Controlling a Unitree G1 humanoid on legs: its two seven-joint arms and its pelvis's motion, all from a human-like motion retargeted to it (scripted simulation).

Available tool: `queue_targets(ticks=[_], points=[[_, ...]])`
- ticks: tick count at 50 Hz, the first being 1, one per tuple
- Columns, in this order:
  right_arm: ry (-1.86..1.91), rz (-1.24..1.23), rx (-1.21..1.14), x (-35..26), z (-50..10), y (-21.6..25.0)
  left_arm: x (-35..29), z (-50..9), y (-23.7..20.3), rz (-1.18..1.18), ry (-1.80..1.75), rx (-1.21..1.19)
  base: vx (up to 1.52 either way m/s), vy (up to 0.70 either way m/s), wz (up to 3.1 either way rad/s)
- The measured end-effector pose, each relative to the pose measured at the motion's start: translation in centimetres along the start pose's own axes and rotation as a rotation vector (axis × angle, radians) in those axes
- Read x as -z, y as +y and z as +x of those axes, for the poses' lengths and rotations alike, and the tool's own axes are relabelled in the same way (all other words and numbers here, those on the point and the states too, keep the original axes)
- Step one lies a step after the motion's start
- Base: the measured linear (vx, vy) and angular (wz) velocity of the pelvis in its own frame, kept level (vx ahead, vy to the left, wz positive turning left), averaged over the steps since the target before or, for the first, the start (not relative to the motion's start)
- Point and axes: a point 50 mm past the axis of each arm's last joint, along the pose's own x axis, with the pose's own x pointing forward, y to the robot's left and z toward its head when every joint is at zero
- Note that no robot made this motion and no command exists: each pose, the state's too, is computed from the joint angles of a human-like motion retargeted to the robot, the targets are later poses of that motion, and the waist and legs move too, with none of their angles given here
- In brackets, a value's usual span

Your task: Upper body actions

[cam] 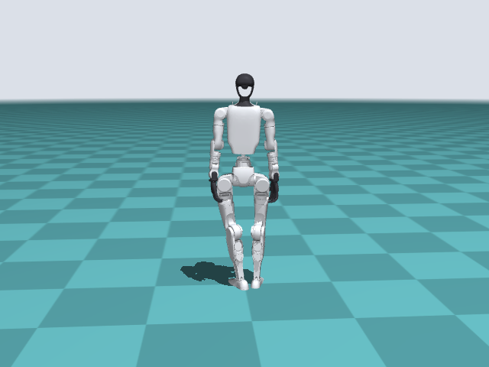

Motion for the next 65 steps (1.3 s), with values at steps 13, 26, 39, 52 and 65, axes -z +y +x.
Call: queue_targets(ticks=[13,26,39,52,65], points=[[-0.025,-0.034,0.015,-0.7,0.0,-0.3,0.1,0.0,0.0,-0.027,0.002,0.016,-0.02,0.02,-0.09],[0.045,0.006,0.020,1.6,-0.1,0.0,0.6,0.0,0.4,-0.016,0.027,0.010,0.04,-0.06,0.27],[0.040,0.032,0.050,1.4,-0.2,-1.1,-0.6,-0.2,1.0,0.053,-0.013,-0.009,0.00,-0.08,0.25],[-0.026,-0.006,0.034,-0.7,-0.1,-1.8,-3.6,-0.8,1.7,0.049,-0.099,-0.029,-0.12,-0.14,0.73],[0.096,-0.099,0.045,4.0,-0.5,-1.2,-6.1,-1.0,-0.7,0.015,-0.221,-0.033,-0.09,0.02,2.86]])
